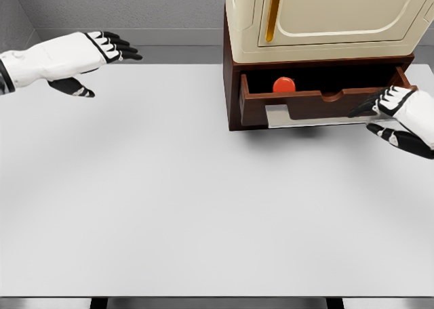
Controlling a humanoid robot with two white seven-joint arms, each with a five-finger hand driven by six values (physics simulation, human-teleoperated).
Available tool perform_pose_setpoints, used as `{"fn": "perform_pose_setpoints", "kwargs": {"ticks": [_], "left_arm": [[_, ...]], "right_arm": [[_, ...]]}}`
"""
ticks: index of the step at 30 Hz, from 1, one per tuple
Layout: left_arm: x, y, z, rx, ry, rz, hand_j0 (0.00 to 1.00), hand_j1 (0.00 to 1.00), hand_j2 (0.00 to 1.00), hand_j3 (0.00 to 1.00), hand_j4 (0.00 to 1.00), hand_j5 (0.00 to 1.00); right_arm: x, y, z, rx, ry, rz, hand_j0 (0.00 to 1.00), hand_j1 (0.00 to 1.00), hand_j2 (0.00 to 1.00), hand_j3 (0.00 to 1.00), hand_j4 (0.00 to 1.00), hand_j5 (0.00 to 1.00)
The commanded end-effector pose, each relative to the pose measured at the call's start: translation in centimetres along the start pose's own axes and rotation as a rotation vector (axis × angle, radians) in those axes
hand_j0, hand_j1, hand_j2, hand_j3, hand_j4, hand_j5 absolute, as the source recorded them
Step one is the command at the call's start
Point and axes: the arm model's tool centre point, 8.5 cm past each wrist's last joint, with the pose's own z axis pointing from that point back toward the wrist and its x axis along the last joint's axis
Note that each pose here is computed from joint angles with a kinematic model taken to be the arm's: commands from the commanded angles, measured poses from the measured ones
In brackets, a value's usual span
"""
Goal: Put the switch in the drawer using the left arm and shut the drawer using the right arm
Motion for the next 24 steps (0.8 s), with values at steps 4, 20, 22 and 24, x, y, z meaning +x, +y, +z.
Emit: {"fn": "perform_pose_setpoints", "kwargs": {"ticks": [4, 20, 22, 24], "left_arm": [[-0.1, 0.0, 0.1, 0.004, 0.003, 0.005, 1.00, 1.00, 1.00, 1.00, 1.00, 1.00], [-0.1, 0.0, 0.1, 0.002, 0.002, 0.005, 1.00, 1.00, 1.00, 1.00, 1.00, 1.00], [-0.1, 0.0, 0.1, 0.004, 0.003, 0.005, 1.00, 1.00, 1.00, 1.00, 1.00, 1.00], [-0.1, 0.0, 0.1, 0.004, 0.003, 0.005, 1.00, 1.00, 1.00, 1.00, 1.00, 1.00]], "right_arm": [[-0.3, -1.3, 0.5, 0.053, 0.003, 0.043, 0.60, 0.60, 0.60, 0.60, 0.60, 0.60], [-0.4, 1.5, 3.1, 0.193, 0.048, 0.006, 0.57, 0.57, 0.57, 0.57, 0.57, 0.57], [-0.4, 2.0, 3.2, 0.211, 0.049, 0.010, 0.57, 0.57, 0.57, 0.57, 0.57, 0.57], [-0.4, 2.4, 3.2, 0.221, 0.050, 0.009, 0.57, 0.57, 0.57, 0.57, 0.57, 0.57]]}}
